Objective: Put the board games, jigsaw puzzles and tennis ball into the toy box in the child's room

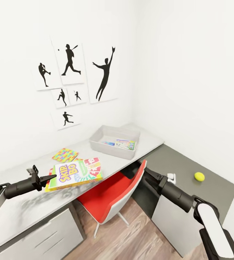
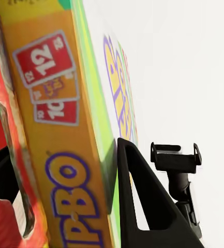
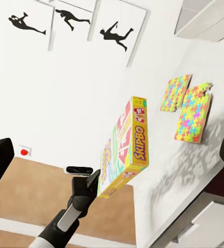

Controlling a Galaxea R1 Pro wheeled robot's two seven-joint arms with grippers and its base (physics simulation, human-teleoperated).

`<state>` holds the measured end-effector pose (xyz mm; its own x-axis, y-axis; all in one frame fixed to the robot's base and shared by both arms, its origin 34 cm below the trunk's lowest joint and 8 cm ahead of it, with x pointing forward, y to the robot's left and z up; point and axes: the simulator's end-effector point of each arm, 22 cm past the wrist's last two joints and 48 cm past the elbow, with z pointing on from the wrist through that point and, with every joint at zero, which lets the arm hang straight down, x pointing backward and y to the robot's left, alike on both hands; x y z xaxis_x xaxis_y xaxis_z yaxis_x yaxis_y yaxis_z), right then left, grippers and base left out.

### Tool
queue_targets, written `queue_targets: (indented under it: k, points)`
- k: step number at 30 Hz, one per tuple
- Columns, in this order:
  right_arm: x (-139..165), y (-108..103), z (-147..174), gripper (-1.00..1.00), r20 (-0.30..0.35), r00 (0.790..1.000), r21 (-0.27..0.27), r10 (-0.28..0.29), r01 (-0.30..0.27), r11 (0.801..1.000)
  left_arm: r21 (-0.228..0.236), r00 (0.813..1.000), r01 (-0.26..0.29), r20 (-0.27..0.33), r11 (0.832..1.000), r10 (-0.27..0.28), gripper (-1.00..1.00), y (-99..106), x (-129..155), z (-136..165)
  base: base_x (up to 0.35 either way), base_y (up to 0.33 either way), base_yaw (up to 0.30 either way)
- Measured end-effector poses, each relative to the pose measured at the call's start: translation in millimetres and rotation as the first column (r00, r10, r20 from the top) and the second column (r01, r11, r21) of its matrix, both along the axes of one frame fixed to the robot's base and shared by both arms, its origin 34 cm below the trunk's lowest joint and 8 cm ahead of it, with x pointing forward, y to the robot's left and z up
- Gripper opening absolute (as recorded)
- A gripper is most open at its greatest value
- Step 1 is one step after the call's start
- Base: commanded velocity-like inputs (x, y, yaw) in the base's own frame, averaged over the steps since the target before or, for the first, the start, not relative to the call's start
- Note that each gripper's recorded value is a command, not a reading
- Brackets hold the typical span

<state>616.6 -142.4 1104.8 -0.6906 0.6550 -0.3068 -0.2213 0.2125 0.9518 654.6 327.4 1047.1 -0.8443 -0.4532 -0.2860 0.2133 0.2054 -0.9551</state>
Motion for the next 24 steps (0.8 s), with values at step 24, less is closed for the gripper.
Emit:
queue_targets:
  k: [24]
  points:
    - [-0.3, 0.5, 1.4, 1.00, 0.003, 1.000, 0.000, 0.001, -0.001, 1.000, 0.000, 1.000, -0.001, 0.001, 1.000, 0.001, -1.00, 0.7, -0.1, 0.7, 0.131, -0.066, 0.042]
